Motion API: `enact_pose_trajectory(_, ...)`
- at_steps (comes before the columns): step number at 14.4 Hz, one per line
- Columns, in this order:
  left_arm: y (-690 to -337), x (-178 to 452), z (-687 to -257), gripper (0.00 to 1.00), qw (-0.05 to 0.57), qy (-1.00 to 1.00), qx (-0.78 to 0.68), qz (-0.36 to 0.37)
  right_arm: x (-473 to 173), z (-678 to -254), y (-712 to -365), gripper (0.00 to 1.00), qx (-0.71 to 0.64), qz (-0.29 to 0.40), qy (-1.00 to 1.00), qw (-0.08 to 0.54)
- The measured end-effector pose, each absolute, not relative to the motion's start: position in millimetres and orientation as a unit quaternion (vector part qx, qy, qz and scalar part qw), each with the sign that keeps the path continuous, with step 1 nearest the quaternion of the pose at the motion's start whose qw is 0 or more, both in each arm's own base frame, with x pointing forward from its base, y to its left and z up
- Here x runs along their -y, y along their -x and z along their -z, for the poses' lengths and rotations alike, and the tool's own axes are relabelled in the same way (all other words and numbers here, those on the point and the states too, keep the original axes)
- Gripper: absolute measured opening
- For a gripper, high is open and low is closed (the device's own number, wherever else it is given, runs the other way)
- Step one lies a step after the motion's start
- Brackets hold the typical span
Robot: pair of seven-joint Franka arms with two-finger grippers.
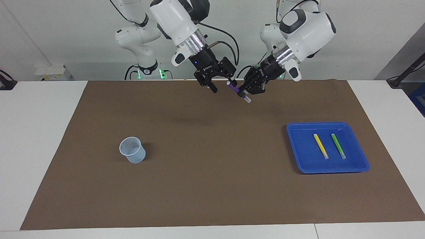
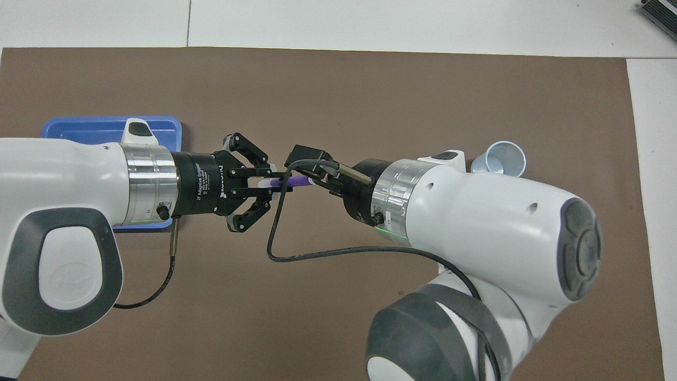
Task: Transfer and insert pens with both arms
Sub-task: 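Grasp the purple pen with the right gripper while the left gripper opens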
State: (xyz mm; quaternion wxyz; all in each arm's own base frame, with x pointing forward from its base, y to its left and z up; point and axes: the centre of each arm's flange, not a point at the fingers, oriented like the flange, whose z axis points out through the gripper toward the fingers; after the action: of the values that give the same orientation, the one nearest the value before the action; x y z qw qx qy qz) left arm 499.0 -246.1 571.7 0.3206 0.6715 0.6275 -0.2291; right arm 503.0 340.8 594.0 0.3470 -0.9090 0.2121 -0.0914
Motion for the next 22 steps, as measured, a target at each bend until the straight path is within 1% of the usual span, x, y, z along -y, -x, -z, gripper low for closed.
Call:
enact_pose_trajectory(2,-500.3,245.1,-572.4,0.17,0.323,-0.665,-0.634,0.227,-348.5,-594.2,-497.7,0.92,-0.211,0.086,0.909,0.349)
enact_pose_trajectory(4,-500.4,246.0,-572.9,0.17,0.324,-0.66,-0.639,0.227,-350.2,-594.2,-496.5,0.88,-0.211,0.085,0.909,0.349)
enact_pose_trajectory(5,-499.8,247.5,-573.0,0.17,0.324,-0.659,-0.64,0.228,-349.9,-594.2,-496.7,0.88,-0.212,0.085,0.909,0.349)
enact_pose_trajectory(6,-499.2,249.0,-573.0,0.17,0.324,-0.658,-0.64,0.228,-349.6,-594.2,-496.9,0.84,-0.212,0.085,0.909,0.349)
enact_pose_trajectory(7,-498.8,249.8,-572.6,0.17,0.324,-0.658,-0.64,0.228,-349.5,-594.3,-497.0,0.84,-0.212,0.085,0.909,0.349)
enact_pose_trajectory(8,-498.5,250.0,-571.7,0.17,0.323,-0.658,-0.64,0.228,-349.4,-594.7,-497.2,0.8,-0.212,0.086,0.909,0.349)
enact_pose_trajectory(13,-497.8,249.2,-565.8,0.17,0.318,-0.658,-0.643,0.23,-346.0,-597.0,-499.8,0.8,-0.212,0.089,0.908,0.35)
enact_pose_trajectory(15,-497.7,249.2,-565.4,0.17,0.318,-0.658,-0.643,0.23,-345.9,-597.2,-499.9,0.76,-0.211,0.09,0.908,0.35)
enact_pose_trajectory(16,-497.7,249.2,-564.9,0.17,0.318,-0.658,-0.643,0.23,-345.8,-597.2,-500.0,0.7,-0.211,0.09,0.908,0.35)
enact_pose_trajectory(17,-497.6,249.2,-564.6,0.17,0.317,-0.657,-0.643,0.23,-345.8,-597.3,-500.0,0.7,-0.207,0.091,0.909,0.35)
enact_pose_trajectory(18,-497.6,249.2,-564.6,0.17,0.317,-0.658,-0.643,0.23,-345.8,-597.2,-500.0,0.64,-0.204,0.093,0.91,0.35)
enact_pose_trajectory(19,-497.6,249.2,-564.5,0.17,0.317,-0.658,-0.643,0.23,-345.8,-597.2,-500.1,0.64,-0.203,0.093,0.91,0.349)
enact_pose_trajectory(21,-497.6,249.2,-564.5,0.17,0.317,-0.658,-0.643,0.23,-345.5,-597.1,-500.3,0.44,-0.202,0.094,0.91,0.349)
enact_pose_trajectory(22,-497.6,249.2,-564.5,0.17,0.318,-0.658,-0.642,0.23,-345.4,-597.1,-500.4,0.44,-0.202,0.094,0.91,0.349)
